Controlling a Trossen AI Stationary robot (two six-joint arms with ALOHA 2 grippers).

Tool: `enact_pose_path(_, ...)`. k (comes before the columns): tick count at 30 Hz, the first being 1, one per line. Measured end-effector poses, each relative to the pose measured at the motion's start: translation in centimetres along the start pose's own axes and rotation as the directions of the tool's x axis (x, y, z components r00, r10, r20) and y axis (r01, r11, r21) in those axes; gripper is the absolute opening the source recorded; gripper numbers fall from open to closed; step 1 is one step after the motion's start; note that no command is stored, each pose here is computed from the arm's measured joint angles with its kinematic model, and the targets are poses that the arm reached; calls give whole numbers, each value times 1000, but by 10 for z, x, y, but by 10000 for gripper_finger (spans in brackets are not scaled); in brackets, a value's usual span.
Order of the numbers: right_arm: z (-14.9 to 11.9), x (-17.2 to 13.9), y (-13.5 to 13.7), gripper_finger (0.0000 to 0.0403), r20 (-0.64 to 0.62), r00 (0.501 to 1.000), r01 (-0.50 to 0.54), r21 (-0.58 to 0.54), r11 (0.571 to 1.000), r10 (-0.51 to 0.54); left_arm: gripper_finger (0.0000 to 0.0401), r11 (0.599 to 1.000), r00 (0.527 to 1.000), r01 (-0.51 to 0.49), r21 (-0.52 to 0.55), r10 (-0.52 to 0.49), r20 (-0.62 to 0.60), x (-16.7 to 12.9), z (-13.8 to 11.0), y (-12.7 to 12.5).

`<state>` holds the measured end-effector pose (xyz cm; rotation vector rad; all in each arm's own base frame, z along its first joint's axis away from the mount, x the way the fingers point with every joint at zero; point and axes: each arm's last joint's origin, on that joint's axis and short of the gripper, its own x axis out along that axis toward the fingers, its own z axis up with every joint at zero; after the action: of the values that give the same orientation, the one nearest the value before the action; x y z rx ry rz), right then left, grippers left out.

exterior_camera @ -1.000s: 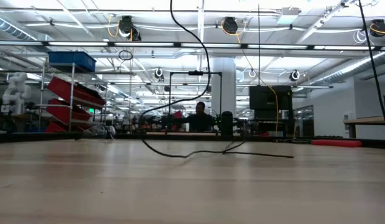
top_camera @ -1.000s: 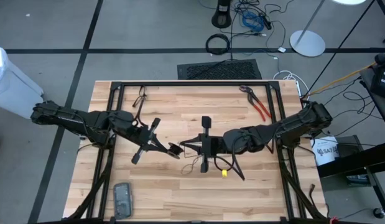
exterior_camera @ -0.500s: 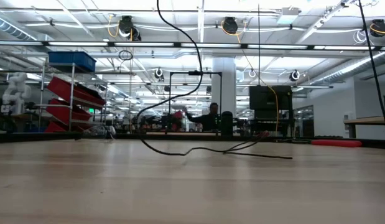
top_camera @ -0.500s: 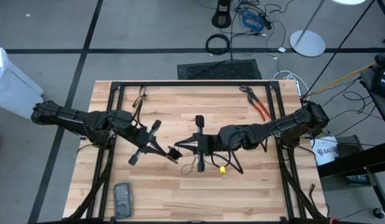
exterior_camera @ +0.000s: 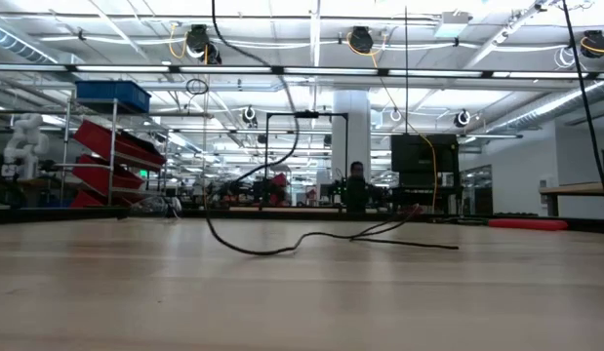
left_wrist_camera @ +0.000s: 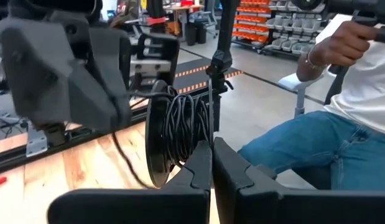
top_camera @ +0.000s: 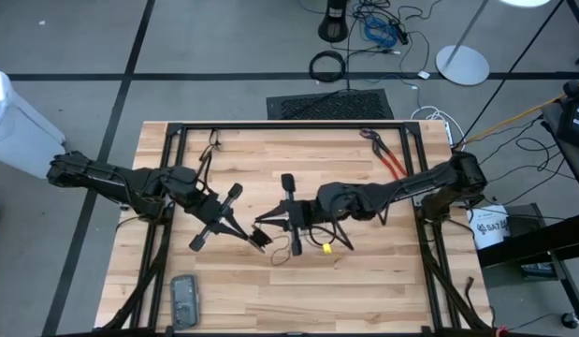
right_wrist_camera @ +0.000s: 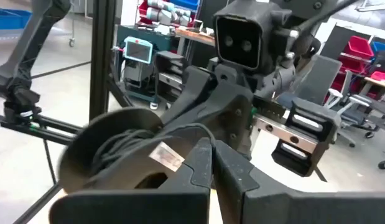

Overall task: Coil cords
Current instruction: Coil the black wire onto the spool

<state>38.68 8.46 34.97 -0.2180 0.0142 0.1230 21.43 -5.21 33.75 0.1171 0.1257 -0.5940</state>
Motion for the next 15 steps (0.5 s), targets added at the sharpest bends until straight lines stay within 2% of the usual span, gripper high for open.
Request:
enact_pose_path(4,-2,3,-4,0,19,1000,3,2,1000,-3,2,1000,1000,0,7,0,-1,1,0,0)
enact_pose_path(9,1,3,-10,0,75,996,-58,42,997,55,2,998,1000,0,69,0,-6,8,-3,3)
enact_pose_path(15,-2,3,-11,0,49,996,-73,71,995,70,2,989,1000,-6,150,3,16,17,-5,7)
